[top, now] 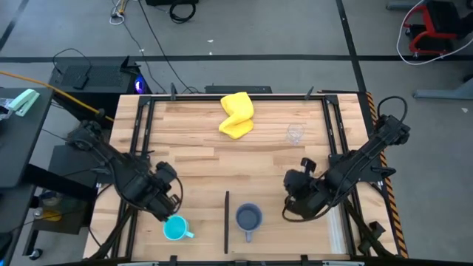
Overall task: Stack small to large cups/mugs on shelf
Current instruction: Put the light blue mug on the shelf
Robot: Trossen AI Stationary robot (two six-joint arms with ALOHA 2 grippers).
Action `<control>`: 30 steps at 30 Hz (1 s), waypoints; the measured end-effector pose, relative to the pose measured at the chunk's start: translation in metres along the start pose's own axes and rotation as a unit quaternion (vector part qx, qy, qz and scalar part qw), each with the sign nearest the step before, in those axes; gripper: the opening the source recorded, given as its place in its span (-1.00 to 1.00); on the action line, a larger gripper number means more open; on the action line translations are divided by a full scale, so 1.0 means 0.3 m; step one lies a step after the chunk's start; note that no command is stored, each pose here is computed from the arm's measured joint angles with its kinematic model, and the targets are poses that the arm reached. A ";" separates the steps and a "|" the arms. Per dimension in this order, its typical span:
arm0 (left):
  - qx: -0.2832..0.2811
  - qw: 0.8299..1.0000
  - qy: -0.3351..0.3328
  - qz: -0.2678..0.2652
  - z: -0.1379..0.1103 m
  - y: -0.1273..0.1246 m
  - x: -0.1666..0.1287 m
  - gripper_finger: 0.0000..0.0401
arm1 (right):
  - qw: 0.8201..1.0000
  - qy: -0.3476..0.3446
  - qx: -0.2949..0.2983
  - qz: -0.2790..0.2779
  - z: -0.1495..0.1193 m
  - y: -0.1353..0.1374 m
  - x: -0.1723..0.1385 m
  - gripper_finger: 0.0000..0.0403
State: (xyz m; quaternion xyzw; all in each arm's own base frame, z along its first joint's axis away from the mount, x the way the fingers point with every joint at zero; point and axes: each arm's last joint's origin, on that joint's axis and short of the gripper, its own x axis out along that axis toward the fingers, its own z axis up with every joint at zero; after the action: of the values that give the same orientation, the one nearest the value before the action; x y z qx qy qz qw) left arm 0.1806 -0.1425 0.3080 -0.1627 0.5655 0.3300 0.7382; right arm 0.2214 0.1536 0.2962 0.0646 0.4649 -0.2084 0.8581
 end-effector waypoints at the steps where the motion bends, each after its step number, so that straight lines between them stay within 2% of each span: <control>1: -0.008 1.000 0.001 0.006 -0.006 0.015 0.013 -0.89 | 1.000 -0.011 0.000 -0.001 0.006 -0.013 -0.011 -0.62; 5: -0.041 0.999 0.001 0.006 -0.035 0.070 0.056 -0.92 | 0.998 -0.055 0.009 -0.004 0.034 -0.077 -0.061 -0.62; 11: -0.073 0.996 0.008 -0.049 -0.081 0.112 0.116 -0.97 | 0.994 -0.104 0.032 0.001 0.068 -0.190 -0.137 -0.62; 16: -0.128 0.987 0.043 -0.088 -0.105 0.123 0.126 -0.86 | 0.991 -0.123 0.058 0.014 0.077 -0.268 -0.186 -0.62; 21: -0.154 0.969 0.066 -0.182 -0.128 0.068 0.091 -0.77 | 0.991 -0.120 0.062 0.012 0.068 -0.300 -0.203 -0.62; 25: -0.187 0.940 0.088 -0.270 -0.156 0.005 0.058 -0.73 | 0.994 -0.094 0.049 0.010 0.058 -0.299 -0.195 -0.62; 27: -0.208 0.931 0.099 -0.281 -0.175 -0.018 0.055 -0.71 | 0.996 -0.084 0.043 0.009 0.056 -0.292 -0.188 -0.62; 30: -0.235 0.932 0.112 -0.251 -0.206 -0.029 0.071 -0.67 | 0.997 -0.072 0.035 0.006 0.054 -0.286 -0.180 -0.62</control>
State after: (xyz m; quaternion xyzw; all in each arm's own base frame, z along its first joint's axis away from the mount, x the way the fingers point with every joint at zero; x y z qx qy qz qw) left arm 0.1444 -0.1803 0.2678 -0.5040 0.4919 0.2369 0.6692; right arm 0.1719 0.0871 0.3569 0.0819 0.3937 -0.2236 0.8879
